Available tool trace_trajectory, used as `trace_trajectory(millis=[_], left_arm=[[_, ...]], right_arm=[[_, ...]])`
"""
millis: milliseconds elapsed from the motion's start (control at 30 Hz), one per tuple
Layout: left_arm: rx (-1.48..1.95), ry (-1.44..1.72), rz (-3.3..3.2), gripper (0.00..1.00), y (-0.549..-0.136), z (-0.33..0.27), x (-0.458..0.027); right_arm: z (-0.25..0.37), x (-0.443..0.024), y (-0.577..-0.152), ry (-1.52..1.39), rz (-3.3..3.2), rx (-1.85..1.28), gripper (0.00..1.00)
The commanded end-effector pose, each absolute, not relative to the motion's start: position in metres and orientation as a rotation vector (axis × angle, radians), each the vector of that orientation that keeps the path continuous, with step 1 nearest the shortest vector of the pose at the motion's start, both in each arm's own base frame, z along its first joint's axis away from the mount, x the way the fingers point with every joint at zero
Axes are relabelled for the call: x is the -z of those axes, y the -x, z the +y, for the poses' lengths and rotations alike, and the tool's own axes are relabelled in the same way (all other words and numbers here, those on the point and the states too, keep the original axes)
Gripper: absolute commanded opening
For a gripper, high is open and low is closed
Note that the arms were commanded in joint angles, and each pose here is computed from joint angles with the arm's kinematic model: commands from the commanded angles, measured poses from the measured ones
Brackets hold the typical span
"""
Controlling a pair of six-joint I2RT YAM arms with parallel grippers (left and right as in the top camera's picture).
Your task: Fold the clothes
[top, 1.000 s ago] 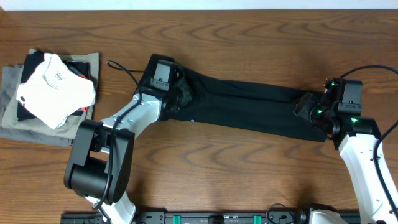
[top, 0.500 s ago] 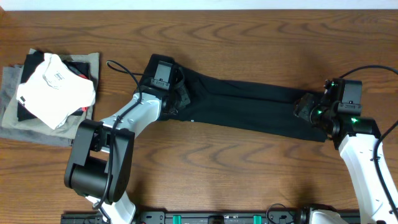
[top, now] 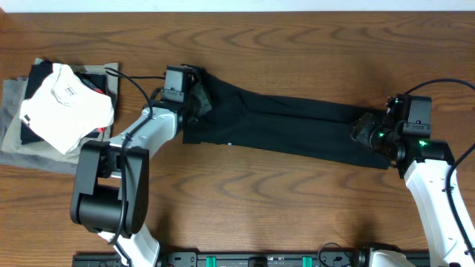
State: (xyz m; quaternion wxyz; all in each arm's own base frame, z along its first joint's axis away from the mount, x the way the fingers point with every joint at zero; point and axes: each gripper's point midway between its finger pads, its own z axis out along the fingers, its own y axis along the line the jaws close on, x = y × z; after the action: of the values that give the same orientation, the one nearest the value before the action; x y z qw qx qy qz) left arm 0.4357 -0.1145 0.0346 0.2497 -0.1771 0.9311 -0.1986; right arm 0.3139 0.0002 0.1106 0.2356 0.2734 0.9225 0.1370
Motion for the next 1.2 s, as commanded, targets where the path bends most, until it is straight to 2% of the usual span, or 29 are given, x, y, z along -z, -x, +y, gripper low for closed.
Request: trace_trajectory(millis=[0, 233, 467, 700, 967, 1167], left_arm=[[0.495, 0.388, 2.506, 0.06, -0.449, -0.108, -0.034], [0.504, 0.325, 2.402, 0.06, -0.469, -0.107, -0.059], [0.532, 0.514, 2.531, 0.06, -0.426, -0.099, -0.085], [0.660, 0.521, 2.701, 0.06, -0.393, -0.129, -0.062], [0.652, 0.539, 2.773, 0.06, -0.391, -0.142, -0.023], [0.664, 0.518, 2.737, 0.06, -0.406, -0.146, -0.011]], right_arm=[[0.001, -0.109, -0.314, -0.724, 2.543, -0.358, 0.57], [0.001, -0.108, -0.313, -0.727, 2.551, -0.357, 0.57], [0.000, -0.107, -0.311, -0.715, 2.562, -0.339, 0.57], [-0.002, -0.109, -0.315, -0.709, 2.539, -0.336, 0.57], [-0.001, -0.108, -0.314, -0.712, 2.547, -0.334, 0.57], [-0.002, -0.108, -0.314, -0.712, 2.547, -0.334, 0.57]])
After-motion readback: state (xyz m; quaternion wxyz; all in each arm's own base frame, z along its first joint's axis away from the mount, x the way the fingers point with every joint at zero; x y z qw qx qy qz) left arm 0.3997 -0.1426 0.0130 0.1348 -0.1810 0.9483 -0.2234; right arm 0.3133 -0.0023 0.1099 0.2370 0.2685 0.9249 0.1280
